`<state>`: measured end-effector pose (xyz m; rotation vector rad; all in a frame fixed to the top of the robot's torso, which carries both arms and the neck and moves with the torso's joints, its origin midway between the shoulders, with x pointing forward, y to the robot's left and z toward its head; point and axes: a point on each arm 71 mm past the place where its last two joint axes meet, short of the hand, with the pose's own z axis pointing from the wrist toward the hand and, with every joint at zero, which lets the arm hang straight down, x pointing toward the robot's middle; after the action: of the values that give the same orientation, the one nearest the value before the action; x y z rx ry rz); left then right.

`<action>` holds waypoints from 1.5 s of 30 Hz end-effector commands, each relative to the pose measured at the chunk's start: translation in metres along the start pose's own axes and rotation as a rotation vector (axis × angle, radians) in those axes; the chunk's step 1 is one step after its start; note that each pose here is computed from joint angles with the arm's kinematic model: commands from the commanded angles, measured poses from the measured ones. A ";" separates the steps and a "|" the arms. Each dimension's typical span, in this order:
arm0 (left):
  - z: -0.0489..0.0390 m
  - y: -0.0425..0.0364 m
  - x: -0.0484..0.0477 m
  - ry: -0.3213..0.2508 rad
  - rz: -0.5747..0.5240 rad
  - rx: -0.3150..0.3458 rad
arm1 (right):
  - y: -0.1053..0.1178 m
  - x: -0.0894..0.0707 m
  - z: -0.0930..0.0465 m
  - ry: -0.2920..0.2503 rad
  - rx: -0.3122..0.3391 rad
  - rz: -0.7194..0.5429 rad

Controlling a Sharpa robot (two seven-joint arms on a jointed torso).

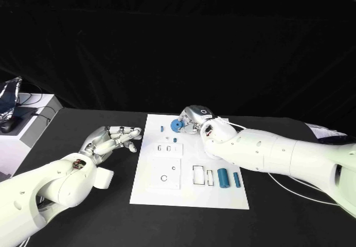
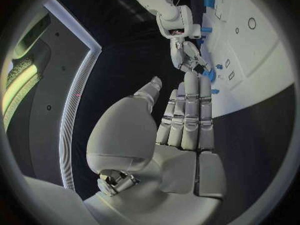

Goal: Assemble the parts on the task board

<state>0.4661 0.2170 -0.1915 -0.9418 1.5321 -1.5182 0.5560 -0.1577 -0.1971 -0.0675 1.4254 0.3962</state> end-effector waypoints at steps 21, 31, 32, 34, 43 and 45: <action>0.0006 -0.0007 0.0021 0.018 -0.010 0.006 | 0.002 0.009 0.003 0.037 0.001 -0.027; 0.0005 -0.0004 0.0010 0.016 -0.008 0.005 | -0.004 0.007 0.001 0.038 0.010 0.003; 0.0005 -0.0004 0.0009 0.015 -0.008 0.005 | -0.004 0.007 0.001 0.038 0.010 0.005; 0.0005 -0.0003 0.0007 0.015 -0.008 0.004 | -0.005 0.006 0.000 0.036 0.009 0.012; 0.0006 -0.0002 0.0005 0.014 -0.008 0.004 | -0.009 0.005 -0.004 0.045 0.004 0.039; 0.0005 -0.0002 0.0003 0.013 -0.008 0.004 | -0.012 0.005 -0.005 0.055 0.003 0.054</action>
<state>0.4670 0.2184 -0.1922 -0.9437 1.5325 -1.5144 0.5563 -0.1696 -0.2026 -0.0387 1.4623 0.4033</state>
